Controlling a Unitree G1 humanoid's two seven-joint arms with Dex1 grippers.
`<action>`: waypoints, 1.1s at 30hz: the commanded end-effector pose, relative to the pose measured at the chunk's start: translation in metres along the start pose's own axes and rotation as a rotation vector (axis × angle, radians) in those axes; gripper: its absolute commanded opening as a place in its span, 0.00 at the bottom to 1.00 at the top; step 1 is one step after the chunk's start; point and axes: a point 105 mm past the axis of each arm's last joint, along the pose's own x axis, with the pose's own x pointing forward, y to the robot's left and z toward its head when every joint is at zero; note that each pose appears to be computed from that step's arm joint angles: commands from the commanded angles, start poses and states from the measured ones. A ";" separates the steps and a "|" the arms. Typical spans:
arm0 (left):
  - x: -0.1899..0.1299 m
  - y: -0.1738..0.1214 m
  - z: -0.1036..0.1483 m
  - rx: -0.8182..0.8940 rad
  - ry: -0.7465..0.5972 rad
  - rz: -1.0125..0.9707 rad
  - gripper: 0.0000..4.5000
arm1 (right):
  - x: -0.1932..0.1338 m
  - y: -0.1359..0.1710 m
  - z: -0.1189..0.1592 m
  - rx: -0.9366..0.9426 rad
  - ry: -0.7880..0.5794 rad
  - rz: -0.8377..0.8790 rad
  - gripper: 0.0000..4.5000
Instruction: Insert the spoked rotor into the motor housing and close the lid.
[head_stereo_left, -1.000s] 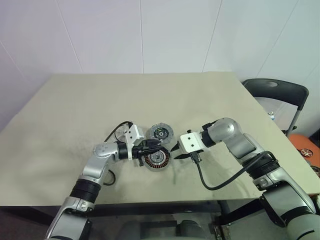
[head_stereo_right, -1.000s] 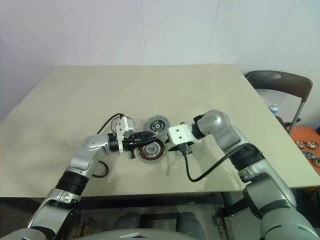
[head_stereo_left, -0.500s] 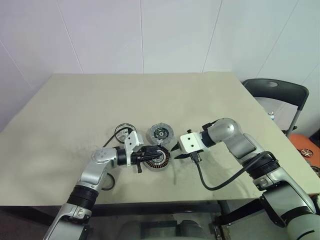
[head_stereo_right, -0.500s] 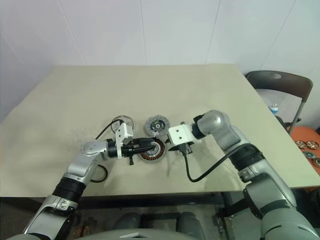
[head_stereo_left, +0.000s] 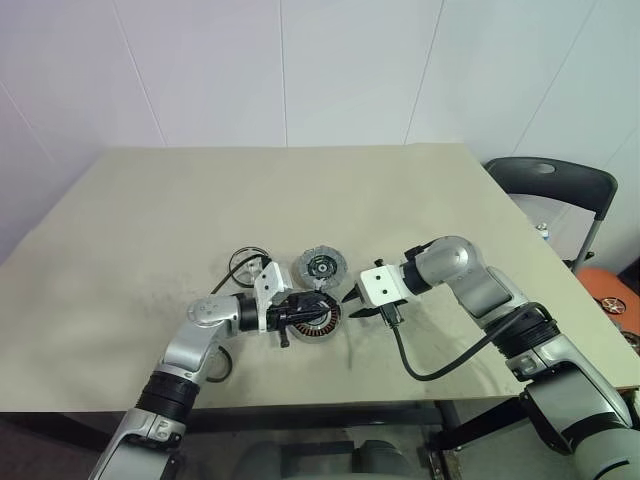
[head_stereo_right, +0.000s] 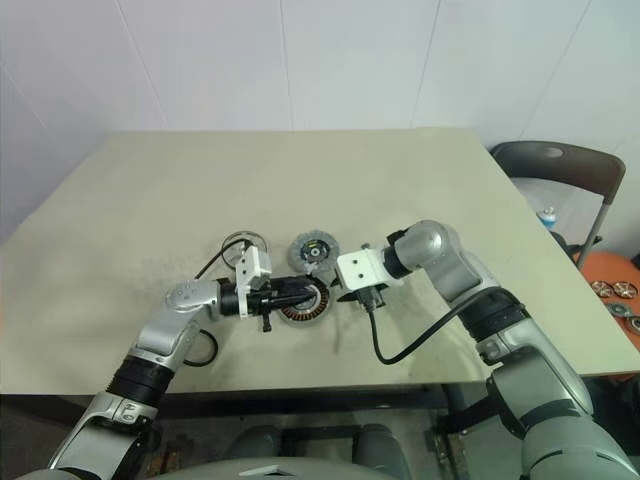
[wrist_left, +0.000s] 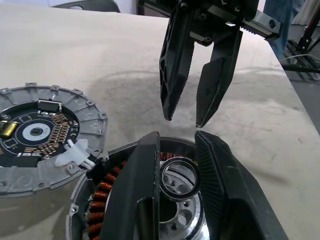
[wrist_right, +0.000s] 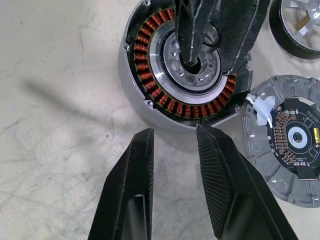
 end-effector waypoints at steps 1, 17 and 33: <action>0.000 -0.002 0.009 0.029 -0.021 -0.009 0.17 | -0.007 -0.006 0.003 -0.028 0.002 -0.033 0.32; -0.003 0.004 -0.006 0.038 0.011 0.027 0.46 | -0.007 -0.005 0.003 -0.031 0.002 -0.036 0.33; -0.002 0.004 0.007 0.064 -0.004 0.043 0.51 | -0.008 -0.005 0.002 -0.033 0.008 -0.036 0.33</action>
